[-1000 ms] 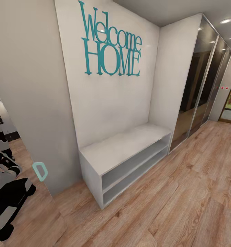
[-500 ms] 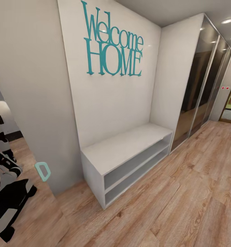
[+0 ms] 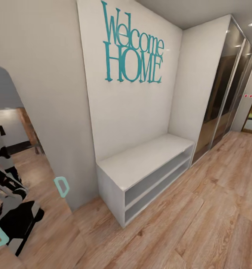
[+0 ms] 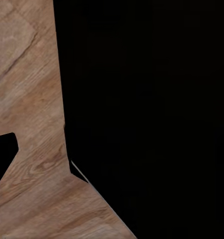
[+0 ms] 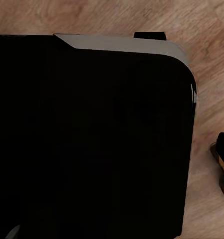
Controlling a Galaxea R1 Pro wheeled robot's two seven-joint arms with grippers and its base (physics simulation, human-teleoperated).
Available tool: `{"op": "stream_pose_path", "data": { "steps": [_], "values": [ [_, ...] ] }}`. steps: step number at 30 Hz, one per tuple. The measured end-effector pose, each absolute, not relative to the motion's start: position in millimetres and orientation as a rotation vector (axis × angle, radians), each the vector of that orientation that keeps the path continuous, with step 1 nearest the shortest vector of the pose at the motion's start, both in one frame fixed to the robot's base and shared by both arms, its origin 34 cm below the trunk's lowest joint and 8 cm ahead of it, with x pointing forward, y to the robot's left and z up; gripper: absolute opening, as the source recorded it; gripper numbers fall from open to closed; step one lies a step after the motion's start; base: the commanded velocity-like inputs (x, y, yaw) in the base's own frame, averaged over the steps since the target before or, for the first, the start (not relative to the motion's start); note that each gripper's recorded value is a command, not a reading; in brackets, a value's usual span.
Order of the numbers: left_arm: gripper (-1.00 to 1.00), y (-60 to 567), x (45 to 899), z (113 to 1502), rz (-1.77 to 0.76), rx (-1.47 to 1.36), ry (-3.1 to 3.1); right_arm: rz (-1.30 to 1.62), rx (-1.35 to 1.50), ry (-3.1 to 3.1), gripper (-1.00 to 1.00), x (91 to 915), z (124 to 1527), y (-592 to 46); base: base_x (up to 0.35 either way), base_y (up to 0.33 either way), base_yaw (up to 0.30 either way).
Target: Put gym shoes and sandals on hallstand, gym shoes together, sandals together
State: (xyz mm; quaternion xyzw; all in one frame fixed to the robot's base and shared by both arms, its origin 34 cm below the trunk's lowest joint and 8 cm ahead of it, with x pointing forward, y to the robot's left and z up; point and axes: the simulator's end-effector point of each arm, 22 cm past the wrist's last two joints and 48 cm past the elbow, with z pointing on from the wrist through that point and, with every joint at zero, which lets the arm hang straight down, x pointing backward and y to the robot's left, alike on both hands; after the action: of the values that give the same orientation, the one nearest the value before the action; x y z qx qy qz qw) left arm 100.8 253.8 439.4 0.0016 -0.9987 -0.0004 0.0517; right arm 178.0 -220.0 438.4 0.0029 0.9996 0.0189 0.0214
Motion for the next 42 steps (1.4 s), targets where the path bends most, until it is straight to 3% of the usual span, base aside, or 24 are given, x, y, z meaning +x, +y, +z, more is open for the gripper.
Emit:
{"op": "stream_pose_path", "data": {
  "steps": [17, 27, 29, 42],
  "values": [
    [1.0, 263.1, 194.3, 438.3, -0.011, 0.004, -3.184, 0.012, 0.009, 3.006, 1.0, 221.9, 442.0, -242.9, 0.14, 0.254, -0.216],
    [1.0, 262.3, 238.4, 442.0, -0.01, 0.001, -3.264, -0.057, 0.003, 2.941, 1.0, 250.5, 447.2, -279.9, 0.059, 0.041, -0.209],
    [1.0, 262.1, 277.6, 448.8, -0.009, 0.0, -3.347, -0.061, -0.002, 2.779, 1.0, 324.0, 468.4, -282.9, 0.014, 0.01, -0.232],
    [1.0, 248.6, 366.6, 474.9, 0.02, -0.027, -3.522, -0.06, -0.008, 2.542, 1.0, 394.7, 503.4, -286.5, 0.004, 0.003, -0.282]
  ]
}}
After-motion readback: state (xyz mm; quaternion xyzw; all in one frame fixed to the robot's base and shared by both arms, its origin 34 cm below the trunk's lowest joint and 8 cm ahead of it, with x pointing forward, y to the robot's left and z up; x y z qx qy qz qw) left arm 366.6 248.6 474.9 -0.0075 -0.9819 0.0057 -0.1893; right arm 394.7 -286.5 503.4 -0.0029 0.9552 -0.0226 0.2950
